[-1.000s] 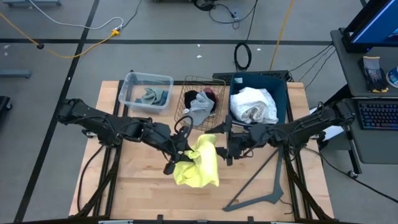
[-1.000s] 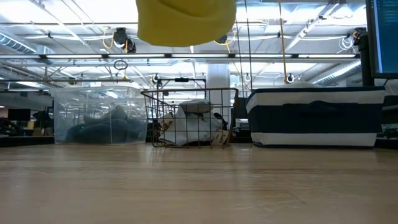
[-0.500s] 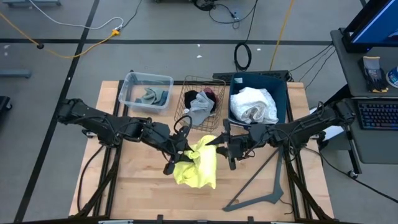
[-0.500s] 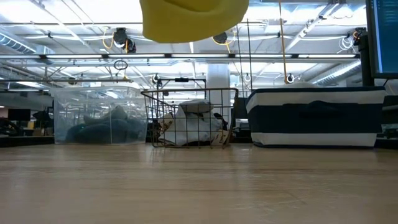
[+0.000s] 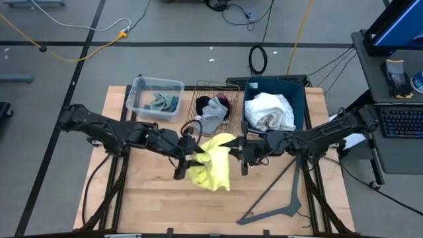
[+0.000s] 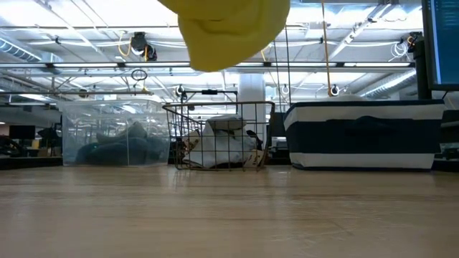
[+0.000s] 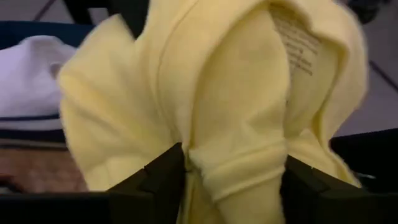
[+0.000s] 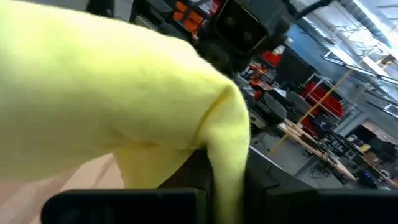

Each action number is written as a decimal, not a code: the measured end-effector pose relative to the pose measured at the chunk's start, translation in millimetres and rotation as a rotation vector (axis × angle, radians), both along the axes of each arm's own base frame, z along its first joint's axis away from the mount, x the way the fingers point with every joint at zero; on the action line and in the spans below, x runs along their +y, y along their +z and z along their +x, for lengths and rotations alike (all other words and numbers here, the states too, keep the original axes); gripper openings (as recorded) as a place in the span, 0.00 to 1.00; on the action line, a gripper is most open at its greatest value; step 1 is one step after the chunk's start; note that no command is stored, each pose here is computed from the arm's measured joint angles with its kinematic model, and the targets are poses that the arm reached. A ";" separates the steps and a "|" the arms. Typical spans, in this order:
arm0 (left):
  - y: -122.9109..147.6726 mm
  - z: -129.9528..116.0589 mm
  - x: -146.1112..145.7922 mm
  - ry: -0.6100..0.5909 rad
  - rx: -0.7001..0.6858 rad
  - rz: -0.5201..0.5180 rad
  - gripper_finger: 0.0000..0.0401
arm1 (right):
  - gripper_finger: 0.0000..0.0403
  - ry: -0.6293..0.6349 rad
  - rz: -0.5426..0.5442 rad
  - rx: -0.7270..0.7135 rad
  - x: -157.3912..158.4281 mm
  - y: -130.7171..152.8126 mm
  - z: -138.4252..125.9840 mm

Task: Pick & Place Cloths
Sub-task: Put the yellow shirt into the blue bin

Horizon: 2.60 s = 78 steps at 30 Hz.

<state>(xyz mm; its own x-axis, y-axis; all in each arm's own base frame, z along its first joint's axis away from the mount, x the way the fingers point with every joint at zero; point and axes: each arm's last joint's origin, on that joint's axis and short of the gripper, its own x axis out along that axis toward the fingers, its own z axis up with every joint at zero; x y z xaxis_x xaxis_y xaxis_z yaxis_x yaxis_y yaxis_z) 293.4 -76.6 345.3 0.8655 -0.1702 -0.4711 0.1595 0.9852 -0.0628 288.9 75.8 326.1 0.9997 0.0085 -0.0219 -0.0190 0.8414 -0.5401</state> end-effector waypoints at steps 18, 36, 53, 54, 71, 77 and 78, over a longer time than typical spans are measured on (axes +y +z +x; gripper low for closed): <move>42.3 -85.5 34.5 0.328 -0.010 0.091 0.52 | 0.06 -0.573 -0.213 -0.117 -23.9 43.1 -35.8; 33.1 -103.5 43.2 0.526 0.102 0.113 0.52 | 0.06 -1.361 -0.434 0.069 -103.1 72.8 -58.8; 29.3 -108.2 36.4 0.481 0.146 0.159 0.52 | 0.06 -1.420 -0.454 0.124 -119.1 68.8 -58.1; 28.7 -108.9 35.8 0.484 0.153 0.155 0.52 | 0.06 -1.421 -0.454 0.133 -119.2 67.9 -57.6; 28.3 -113.5 20.5 0.431 0.147 0.127 0.52 | 0.09 -1.521 -0.444 0.322 -145.8 41.7 -54.1; 29.0 -113.7 17.6 0.418 0.137 0.118 0.52 | 0.07 -1.559 -0.389 0.345 -152.4 28.0 -55.4; 29.0 -113.8 17.2 0.417 0.136 0.118 0.52 | 0.07 -1.557 -0.384 0.350 -152.3 25.7 -55.9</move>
<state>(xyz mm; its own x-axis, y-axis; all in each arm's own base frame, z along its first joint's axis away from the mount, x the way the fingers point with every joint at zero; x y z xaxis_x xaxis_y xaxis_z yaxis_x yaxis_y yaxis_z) 179.6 -59.3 374.3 0.7774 0.2412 -0.5809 -0.2542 0.9652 0.0605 233.1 -76.5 351.8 -0.0140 -0.9999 0.0010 0.5080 -0.0079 -0.8613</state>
